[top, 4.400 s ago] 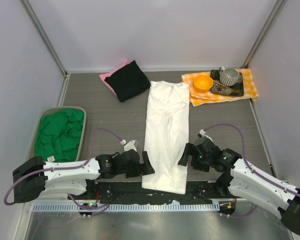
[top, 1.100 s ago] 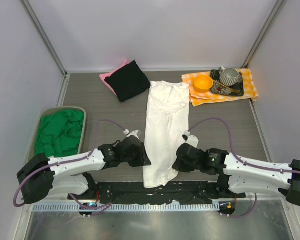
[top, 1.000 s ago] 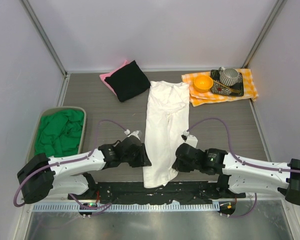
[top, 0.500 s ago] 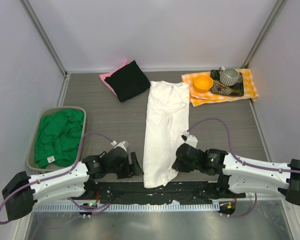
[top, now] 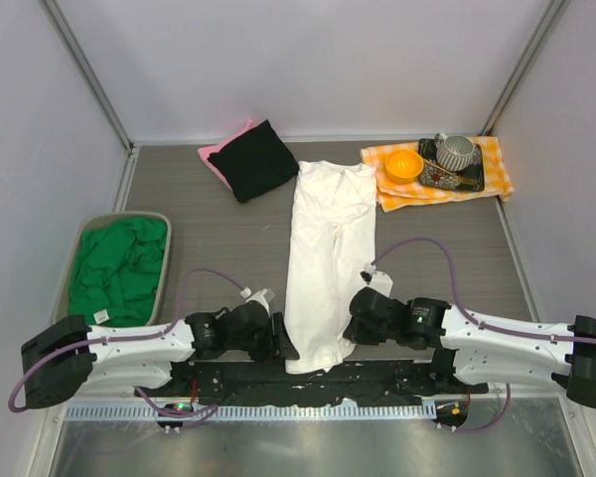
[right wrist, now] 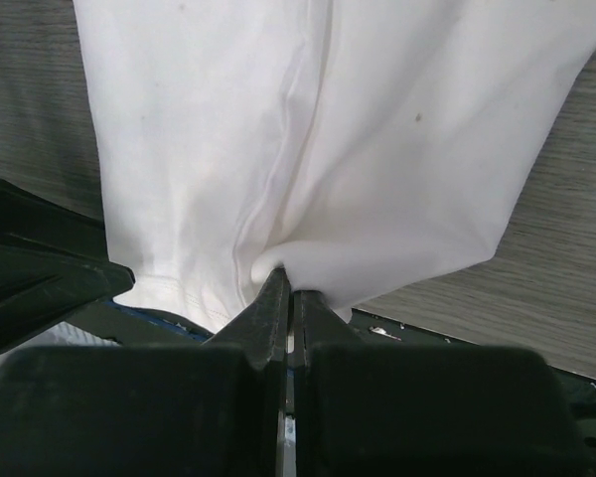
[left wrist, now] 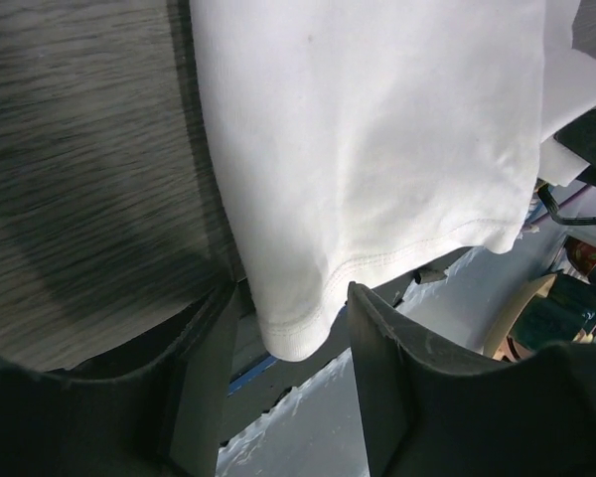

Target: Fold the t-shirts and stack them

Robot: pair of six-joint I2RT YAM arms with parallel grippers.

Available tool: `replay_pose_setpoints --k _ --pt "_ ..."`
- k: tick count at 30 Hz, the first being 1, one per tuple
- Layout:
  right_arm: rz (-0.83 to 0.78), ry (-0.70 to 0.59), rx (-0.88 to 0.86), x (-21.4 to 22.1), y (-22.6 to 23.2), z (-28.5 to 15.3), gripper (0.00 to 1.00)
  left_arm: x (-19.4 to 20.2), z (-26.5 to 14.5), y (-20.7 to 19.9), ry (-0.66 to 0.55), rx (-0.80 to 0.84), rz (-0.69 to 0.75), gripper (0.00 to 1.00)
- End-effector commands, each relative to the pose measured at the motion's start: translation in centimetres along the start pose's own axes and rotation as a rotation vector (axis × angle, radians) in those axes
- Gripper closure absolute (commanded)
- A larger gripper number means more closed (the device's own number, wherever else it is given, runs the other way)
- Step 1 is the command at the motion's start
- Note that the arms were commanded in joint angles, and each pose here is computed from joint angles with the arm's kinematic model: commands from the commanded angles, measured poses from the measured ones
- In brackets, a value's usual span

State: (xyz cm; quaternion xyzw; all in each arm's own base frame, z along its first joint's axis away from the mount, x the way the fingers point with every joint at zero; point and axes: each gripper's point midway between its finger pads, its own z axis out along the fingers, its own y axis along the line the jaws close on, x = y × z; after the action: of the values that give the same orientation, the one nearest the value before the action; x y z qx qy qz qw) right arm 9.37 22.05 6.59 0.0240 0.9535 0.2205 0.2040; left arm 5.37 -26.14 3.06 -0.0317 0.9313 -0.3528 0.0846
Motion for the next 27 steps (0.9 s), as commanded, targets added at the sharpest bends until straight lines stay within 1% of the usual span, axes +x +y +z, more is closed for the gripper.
replay_pose_setpoints --k 1,3,5,8,9,11,12,17,21,27 --pt "0.022 -0.023 -0.035 -0.5 0.7 -0.2 0.99 1.0 0.7 2.8 0.017 -0.083 -0.007 0.49" --pt "0.024 -0.022 -0.036 -0.4 0.6 -0.1 0.99 1.1 0.9 3.0 0.021 -0.092 -0.012 0.52" --pt "0.026 -0.023 -0.038 -0.4 0.6 -0.1 0.99 1.2 1.0 3.1 0.024 -0.093 -0.013 0.53" --pt "0.028 -0.023 -0.042 -0.4 0.6 -0.2 0.99 1.2 1.1 3.3 0.02 -0.097 -0.013 0.59" --pt "0.028 -0.024 -0.041 -0.4 0.6 -0.1 0.99 1.2 1.2 3.5 0.022 -0.101 -0.013 0.68" --pt "0.028 -0.022 -0.039 -0.3 0.5 -0.1 0.99 1.2 1.3 3.6 0.02 -0.105 -0.013 0.83" --pt "0.029 -0.024 -0.038 -0.4 0.5 -0.1 0.99 1.1 1.3 3.6 0.017 -0.108 -0.013 1.0" --pt "0.028 -0.036 -0.042 -0.6 0.7 0.0 0.99 0.6 1.4 3.0 -0.004 -0.105 0.004 1.0" --pt "0.014 -0.087 -0.038 -1.8 0.9 -0.2 0.99 -0.8 1.0 1.7 -0.044 -0.11 0.043 1.0" --pt "-0.031 -0.184 -0.012 -4.4 1.7 -0.4 0.99 -5.1 0.6 -0.4 -0.089 -0.117 0.076 1.0"
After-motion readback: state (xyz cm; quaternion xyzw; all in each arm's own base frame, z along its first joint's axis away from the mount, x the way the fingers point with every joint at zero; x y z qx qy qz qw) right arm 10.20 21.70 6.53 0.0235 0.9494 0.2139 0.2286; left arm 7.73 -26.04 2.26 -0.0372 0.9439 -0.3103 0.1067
